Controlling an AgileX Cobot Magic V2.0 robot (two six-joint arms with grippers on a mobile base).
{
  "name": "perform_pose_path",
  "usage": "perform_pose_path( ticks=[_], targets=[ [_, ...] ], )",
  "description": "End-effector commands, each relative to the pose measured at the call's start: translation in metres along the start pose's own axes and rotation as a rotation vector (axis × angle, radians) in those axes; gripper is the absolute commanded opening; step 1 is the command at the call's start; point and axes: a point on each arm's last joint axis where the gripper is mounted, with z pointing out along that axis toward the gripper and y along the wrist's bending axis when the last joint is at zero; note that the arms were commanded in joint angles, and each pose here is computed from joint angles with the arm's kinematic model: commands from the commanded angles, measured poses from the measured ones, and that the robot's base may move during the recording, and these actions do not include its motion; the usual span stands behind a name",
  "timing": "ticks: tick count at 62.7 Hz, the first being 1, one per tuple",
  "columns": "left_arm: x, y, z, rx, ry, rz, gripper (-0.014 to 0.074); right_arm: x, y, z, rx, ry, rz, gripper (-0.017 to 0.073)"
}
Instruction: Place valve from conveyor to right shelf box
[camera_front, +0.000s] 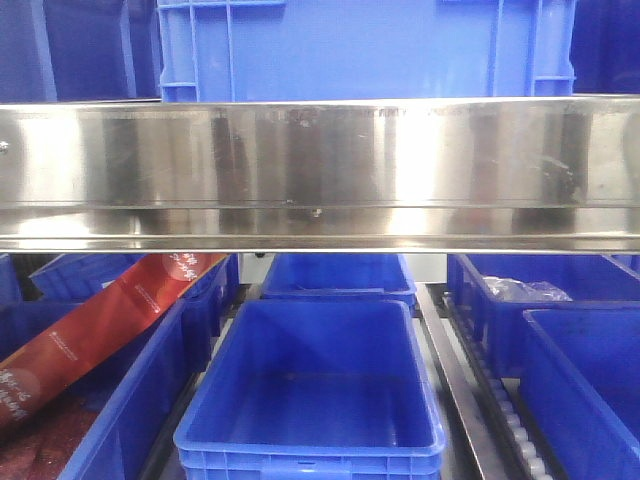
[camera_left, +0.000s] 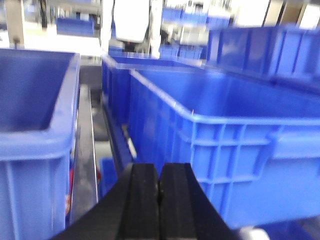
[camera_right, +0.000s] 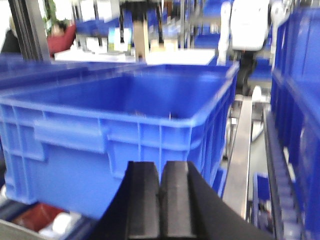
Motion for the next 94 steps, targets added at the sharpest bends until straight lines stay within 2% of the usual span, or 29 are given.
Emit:
perform_pose_path(
  ticks=[1,36,41,48,57,63,67,73,79,86,94],
  targets=[
    [-0.007,0.0,-0.009,0.003,-0.062,-0.012,-0.0111,-0.004,0.0,-0.006,0.002,-0.043,-0.003,-0.0168],
    [-0.009,0.0,-0.012,0.005,-0.081,-0.012,-0.0111,-0.003,0.0,-0.006,0.001,-0.038,-0.001,-0.0168],
    [-0.009,0.0,-0.012,0.005,-0.081,-0.012,-0.0111,0.002,-0.002,-0.009,0.021,-0.069,-0.031,-0.0168],
    [-0.009,0.0,-0.012,0.005,-0.081,-0.012,-0.0111,0.022,-0.012,-0.019,0.104,-0.102,-0.051,-0.0168],
    [-0.009,0.0,-0.012,0.005,-0.081,-0.012,-0.0111,0.059,-0.025,-0.035,0.239,-0.07,-0.081,-0.0168],
    [-0.009,0.0,-0.012,0.005,-0.081,-0.012,-0.0111,0.085,-0.03,-0.045,0.302,-0.048,-0.098,-0.0168],
    [-0.009,0.0,-0.012,0.005,-0.081,-0.012,-0.0111,0.101,-0.031,-0.051,0.319,-0.041,-0.104,-0.0168],
    [-0.009,0.0,-0.012,0.005,-0.081,-0.012,-0.0111,0.124,-0.031,-0.059,0.331,-0.041,-0.059,-0.0168],
    [-0.009,0.0,-0.012,0.005,-0.081,-0.012,-0.0111,0.143,-0.031,-0.065,0.334,-0.047,-0.074,-0.0168],
    [-0.009,0.0,-0.012,0.005,-0.081,-0.012,-0.0111,0.157,-0.031,-0.068,0.333,-0.06,-0.076,-0.0168],
    [-0.01,-0.001,-0.012,0.006,-0.087,-0.012,-0.0111,0.155,-0.031,-0.068,0.336,-0.099,-0.082,-0.0168]
  ],
)
